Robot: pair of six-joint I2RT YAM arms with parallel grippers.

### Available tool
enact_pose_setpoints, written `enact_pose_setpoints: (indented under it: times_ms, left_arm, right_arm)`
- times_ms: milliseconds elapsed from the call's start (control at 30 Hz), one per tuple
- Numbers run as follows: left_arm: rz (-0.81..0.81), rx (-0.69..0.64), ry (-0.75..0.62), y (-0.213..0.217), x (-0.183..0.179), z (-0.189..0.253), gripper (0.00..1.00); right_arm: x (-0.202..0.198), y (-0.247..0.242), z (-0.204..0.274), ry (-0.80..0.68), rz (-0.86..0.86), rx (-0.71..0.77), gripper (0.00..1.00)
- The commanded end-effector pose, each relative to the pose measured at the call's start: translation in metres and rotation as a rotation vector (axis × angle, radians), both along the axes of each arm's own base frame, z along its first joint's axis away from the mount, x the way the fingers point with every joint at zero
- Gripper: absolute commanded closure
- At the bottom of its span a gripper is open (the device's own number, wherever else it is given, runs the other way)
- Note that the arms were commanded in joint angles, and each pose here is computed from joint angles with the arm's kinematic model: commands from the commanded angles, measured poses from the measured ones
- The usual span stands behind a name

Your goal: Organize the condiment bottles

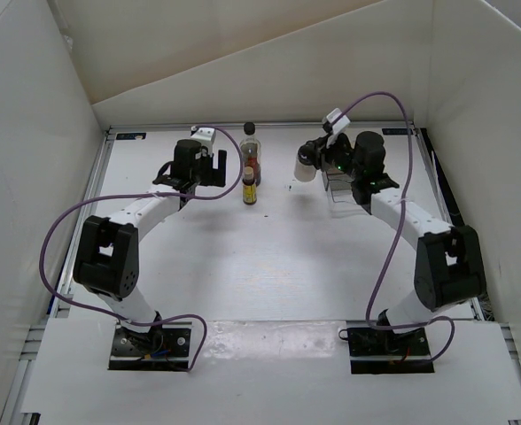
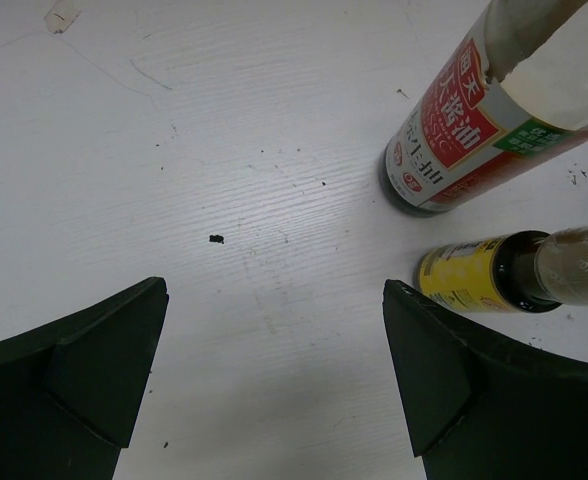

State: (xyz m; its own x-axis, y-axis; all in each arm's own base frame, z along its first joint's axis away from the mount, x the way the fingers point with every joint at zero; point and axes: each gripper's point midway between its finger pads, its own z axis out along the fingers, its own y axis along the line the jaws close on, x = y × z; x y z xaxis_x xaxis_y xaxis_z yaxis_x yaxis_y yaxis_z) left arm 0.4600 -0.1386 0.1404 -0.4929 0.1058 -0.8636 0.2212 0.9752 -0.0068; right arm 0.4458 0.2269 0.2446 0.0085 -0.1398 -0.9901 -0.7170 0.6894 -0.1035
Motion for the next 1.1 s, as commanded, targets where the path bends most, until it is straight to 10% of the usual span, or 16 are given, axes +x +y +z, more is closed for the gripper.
enact_pose_setpoints:
  times_ms: [0,1067]
  left_arm:
    - [-0.016,-0.027,-0.04,-0.007,0.001,0.018,0.0]
    - [-0.028,0.001,-0.011,-0.017,0.017,0.007,0.0]
  right_arm:
    - [0.001,-0.029,0.036,-0.144,-0.071,-0.021,1.0]
    - [0.084,-0.124,0.0,-0.123,-0.299,0.017,1.0]
